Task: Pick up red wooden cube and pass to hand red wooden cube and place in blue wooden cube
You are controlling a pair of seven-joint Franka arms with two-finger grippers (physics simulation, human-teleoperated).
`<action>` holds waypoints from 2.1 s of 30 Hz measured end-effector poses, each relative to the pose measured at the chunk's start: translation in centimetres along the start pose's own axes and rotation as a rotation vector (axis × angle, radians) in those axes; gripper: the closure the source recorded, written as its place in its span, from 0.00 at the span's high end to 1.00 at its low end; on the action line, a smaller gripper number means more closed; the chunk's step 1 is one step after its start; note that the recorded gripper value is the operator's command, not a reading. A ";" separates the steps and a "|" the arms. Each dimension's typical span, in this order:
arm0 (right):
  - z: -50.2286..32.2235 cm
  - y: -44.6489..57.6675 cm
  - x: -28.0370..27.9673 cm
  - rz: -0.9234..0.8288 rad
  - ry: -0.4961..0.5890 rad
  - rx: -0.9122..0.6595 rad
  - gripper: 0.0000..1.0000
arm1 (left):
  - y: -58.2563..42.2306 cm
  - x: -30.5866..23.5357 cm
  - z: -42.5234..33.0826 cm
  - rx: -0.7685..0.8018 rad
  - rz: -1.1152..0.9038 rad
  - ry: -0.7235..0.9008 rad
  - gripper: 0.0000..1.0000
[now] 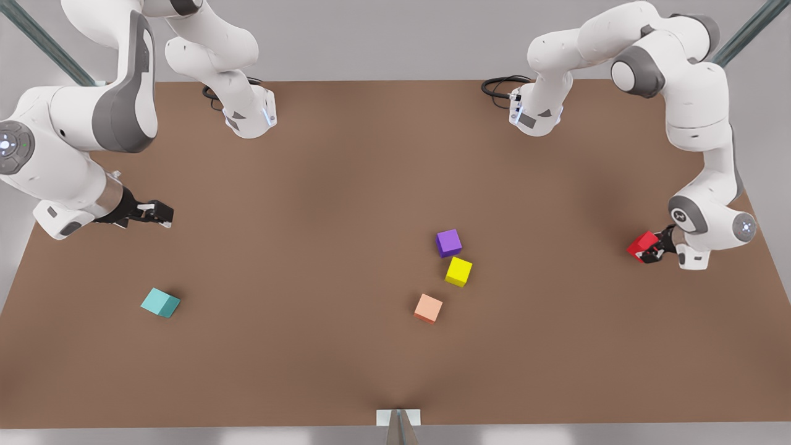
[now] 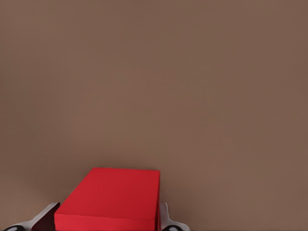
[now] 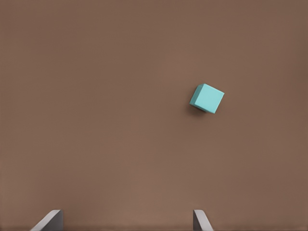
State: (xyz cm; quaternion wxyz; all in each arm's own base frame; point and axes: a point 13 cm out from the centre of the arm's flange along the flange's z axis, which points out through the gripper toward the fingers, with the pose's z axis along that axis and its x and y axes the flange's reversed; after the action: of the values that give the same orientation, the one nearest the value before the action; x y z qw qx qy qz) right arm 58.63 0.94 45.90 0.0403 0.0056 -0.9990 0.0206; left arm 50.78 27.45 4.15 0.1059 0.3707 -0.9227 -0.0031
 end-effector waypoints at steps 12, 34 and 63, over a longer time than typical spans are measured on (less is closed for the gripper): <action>20.5 16.4 -8.6 -0.268 0.214 -0.609 1.00 | -34.3 7.3 -17.3 0.331 0.397 -0.001 0.55; 19.8 32.9 -11.6 -1.051 -0.600 -1.357 1.00 | -62.8 48.3 -20.2 1.200 0.738 0.920 0.54; 15.6 48.4 -9.1 -1.020 -0.911 -1.304 1.00 | -65.9 46.2 -19.2 1.391 0.908 0.567 0.54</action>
State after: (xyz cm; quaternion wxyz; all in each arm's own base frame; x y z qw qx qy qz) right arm 65.85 48.72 27.70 -0.3546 0.4256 -0.6100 -0.5666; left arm 67.17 -50.56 26.32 0.0721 -0.0649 -0.7126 0.6948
